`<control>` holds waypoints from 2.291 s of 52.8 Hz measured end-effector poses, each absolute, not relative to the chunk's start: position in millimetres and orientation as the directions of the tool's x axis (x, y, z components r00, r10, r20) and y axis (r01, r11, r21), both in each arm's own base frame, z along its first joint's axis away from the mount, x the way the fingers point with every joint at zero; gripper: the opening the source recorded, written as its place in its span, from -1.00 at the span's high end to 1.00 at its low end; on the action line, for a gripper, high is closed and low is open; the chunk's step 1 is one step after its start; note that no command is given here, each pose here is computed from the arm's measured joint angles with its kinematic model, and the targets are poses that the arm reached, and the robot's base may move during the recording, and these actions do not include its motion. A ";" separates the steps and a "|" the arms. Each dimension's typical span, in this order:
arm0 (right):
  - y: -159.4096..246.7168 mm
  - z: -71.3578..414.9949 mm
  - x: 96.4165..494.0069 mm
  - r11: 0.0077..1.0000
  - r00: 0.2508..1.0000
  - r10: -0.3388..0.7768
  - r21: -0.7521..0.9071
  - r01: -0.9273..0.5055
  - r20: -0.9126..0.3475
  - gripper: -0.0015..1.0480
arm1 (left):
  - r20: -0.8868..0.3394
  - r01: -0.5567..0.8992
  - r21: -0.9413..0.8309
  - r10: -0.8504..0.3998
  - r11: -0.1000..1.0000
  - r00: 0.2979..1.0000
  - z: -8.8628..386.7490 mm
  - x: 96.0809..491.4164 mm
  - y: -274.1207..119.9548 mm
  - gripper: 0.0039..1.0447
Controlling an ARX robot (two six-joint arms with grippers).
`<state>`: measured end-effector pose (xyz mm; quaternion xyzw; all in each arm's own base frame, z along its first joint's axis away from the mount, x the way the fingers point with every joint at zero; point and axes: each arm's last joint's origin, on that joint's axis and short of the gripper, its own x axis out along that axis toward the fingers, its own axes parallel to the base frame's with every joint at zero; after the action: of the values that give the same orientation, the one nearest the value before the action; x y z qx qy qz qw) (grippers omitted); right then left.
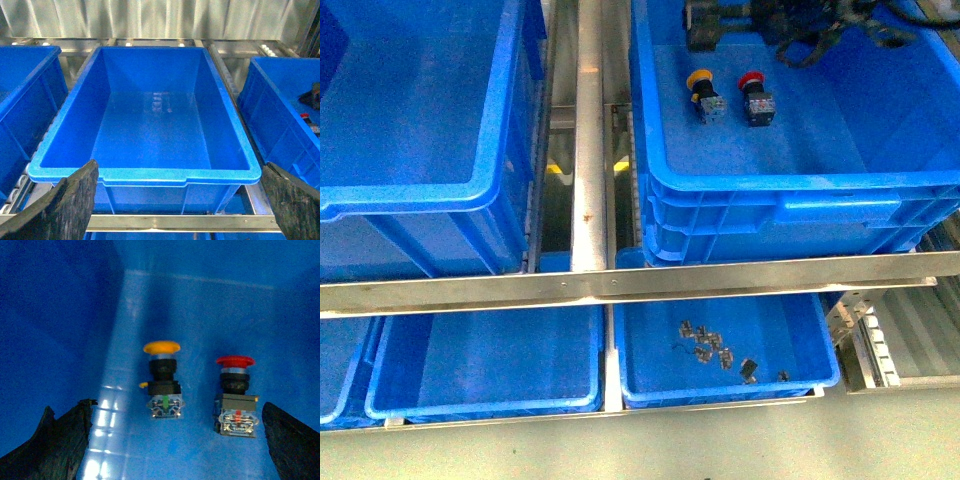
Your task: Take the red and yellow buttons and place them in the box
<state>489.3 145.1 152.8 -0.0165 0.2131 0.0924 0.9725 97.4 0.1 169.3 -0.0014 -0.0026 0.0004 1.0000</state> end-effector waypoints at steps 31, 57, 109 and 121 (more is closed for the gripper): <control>95.6 133.5 263.2 0.945 0.971 0.006 0.319 0.073 -0.238 -0.51 | 0.005 -0.001 -0.003 0.001 1.000 1.000 169.3 97.4 0.1 -0.85; 25.7 162.1 182.1 1.000 1.000 0.007 0.007 -0.007 -0.013 0.93 | 0.005 -0.001 -0.003 0.001 1.000 1.000 169.3 97.4 0.1 -0.85; 0.4 178.8 120.1 1.000 0.999 0.001 0.006 -0.001 0.036 0.93 | 0.005 -0.001 -0.003 0.001 1.000 1.000 169.3 97.4 0.1 -0.85; 0.3 178.8 113.1 1.000 0.999 0.001 0.006 -0.001 0.036 0.93 | 0.005 -0.001 -0.003 0.001 1.000 1.000 169.3 97.4 0.1 -0.85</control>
<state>113.1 0.3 178.8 0.0030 -0.0182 0.0006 0.9998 97.4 0.1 169.3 -0.0014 -0.0026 0.0006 1.0000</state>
